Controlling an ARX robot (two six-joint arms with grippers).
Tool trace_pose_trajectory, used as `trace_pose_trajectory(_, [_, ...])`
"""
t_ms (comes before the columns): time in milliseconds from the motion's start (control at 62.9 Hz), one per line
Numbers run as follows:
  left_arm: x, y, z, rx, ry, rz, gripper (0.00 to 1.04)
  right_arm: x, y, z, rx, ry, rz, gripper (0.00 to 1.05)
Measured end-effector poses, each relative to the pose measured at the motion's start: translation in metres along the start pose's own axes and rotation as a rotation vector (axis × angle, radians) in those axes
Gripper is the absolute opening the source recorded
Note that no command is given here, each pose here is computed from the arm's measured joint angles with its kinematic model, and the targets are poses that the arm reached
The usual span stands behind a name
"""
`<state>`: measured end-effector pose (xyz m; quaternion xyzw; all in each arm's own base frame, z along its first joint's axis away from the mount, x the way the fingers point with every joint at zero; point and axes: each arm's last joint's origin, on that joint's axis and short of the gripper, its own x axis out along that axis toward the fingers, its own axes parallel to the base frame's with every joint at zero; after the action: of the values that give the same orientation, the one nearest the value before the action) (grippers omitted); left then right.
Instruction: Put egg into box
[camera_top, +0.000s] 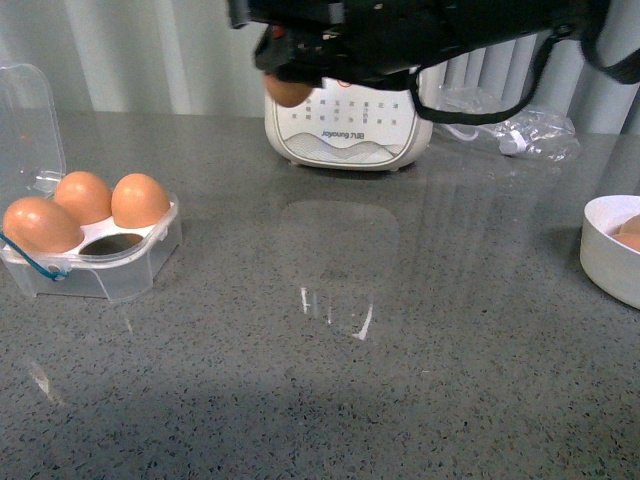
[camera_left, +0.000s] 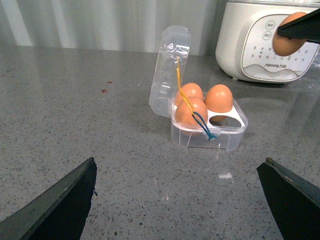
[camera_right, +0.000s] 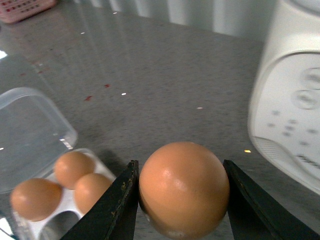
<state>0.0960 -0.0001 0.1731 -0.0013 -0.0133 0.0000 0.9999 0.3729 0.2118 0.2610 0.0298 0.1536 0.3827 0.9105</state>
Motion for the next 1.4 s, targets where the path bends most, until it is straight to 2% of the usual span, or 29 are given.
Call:
trace_pose_trajectory(143, [0.000, 0.000, 0.000, 0.000, 0.000, 0.000, 0.98, 0.007, 0.022, -0.004, 0.014, 0.036, 0.139, 0.42])
trace_pose_trajectory(398, [0.000, 0.000, 0.000, 0.000, 0.000, 0.000, 0.98, -0.014, 0.031, -0.023, -0.030, 0.100, 0.284, 0.42])
trace_pose_trajectory(652, [0.000, 0.000, 0.000, 0.000, 0.000, 0.000, 0.98, -0.015, 0.032, -0.026, -0.073, 0.109, 0.282, 0.42])
trace_pose_trajectory(1081, [0.000, 0.000, 0.000, 0.000, 0.000, 0.000, 0.98, 0.017, 0.057, -0.025, -0.094, 0.129, 0.321, 0.42])
trace_pose_trajectory(1399, [0.000, 0.000, 0.000, 0.000, 0.000, 0.000, 0.98, 0.033, 0.058, -0.034, -0.094, 0.172, 0.309, 0.42])
